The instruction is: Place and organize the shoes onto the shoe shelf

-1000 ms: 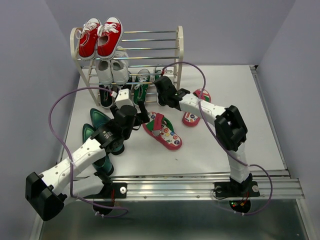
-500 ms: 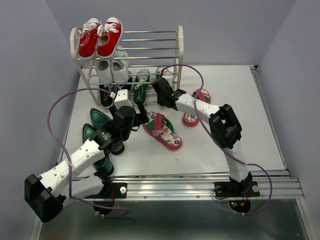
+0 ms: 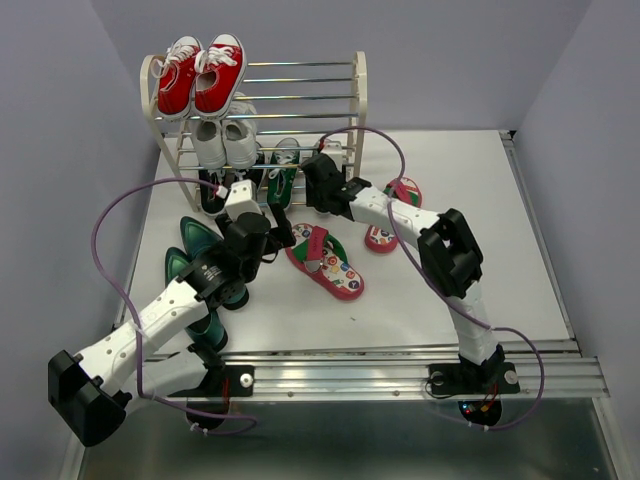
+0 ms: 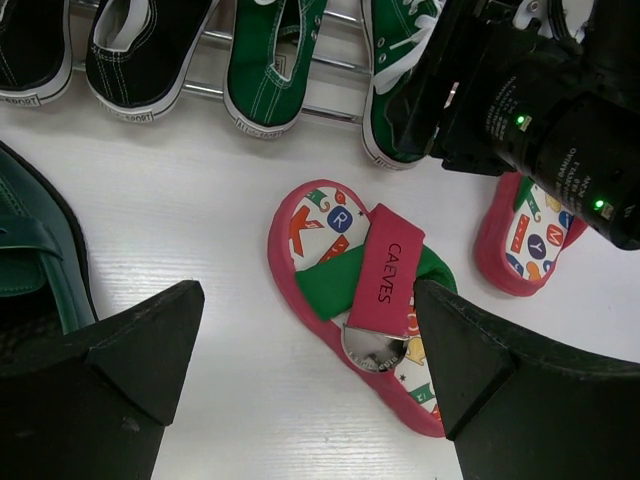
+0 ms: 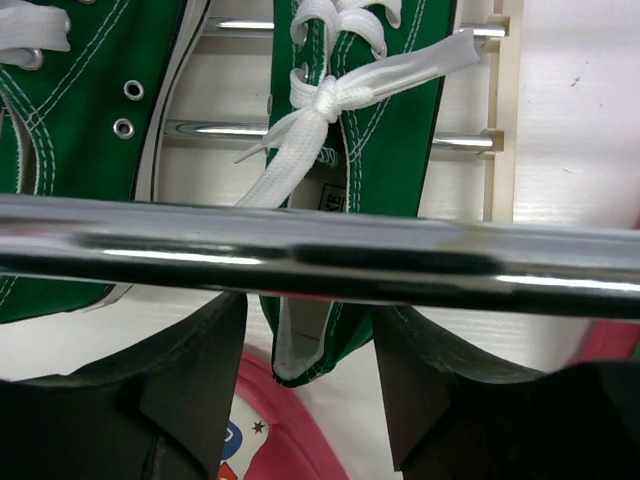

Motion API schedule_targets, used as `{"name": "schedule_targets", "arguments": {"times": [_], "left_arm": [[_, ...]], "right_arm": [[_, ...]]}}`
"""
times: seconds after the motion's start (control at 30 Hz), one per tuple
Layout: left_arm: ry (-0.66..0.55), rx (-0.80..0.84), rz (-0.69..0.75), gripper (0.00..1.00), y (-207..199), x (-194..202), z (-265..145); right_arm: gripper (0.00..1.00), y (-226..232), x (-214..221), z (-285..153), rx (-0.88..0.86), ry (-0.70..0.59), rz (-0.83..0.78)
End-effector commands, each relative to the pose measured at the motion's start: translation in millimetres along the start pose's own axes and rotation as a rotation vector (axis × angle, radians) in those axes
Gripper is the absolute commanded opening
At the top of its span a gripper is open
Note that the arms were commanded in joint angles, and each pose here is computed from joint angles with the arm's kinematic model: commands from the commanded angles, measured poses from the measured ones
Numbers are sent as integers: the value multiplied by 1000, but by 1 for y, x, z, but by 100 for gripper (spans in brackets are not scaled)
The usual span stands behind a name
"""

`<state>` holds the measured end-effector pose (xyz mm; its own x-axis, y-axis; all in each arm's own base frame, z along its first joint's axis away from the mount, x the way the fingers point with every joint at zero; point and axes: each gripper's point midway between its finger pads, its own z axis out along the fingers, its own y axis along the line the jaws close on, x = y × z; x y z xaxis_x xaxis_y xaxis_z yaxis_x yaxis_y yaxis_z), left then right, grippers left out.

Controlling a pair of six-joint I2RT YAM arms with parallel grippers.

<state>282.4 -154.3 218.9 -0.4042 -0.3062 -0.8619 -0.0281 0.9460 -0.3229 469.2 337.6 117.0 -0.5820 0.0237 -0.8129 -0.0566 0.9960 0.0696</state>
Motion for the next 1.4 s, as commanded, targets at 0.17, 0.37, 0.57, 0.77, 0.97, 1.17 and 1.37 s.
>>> {"name": "schedule_targets", "arguments": {"times": [0.17,0.37,0.57,0.77,0.97,1.17,1.37], "left_arm": [[-5,-46,-65,99,11,-3,-9],[22,-74,-102,99,22,7,-15],[25,-78,-140,99,30,11,-24],[0,-65,-150,99,29,1,-30],[-1,-27,-128,99,18,-3,-25],[13,-37,-91,99,13,-3,-17],[20,-31,-87,99,10,-1,-14]], "right_arm": [[83,31,-51,-51,-201,-88,-21],[100,45,-48,-78,-331,-65,-90],[100,57,-36,-119,-463,-49,-187],[100,34,0,-165,-592,13,-284],[100,-24,77,-194,-575,176,-333],[100,-65,153,-197,-527,375,-395],[100,-62,172,-191,-585,404,-447]]}}
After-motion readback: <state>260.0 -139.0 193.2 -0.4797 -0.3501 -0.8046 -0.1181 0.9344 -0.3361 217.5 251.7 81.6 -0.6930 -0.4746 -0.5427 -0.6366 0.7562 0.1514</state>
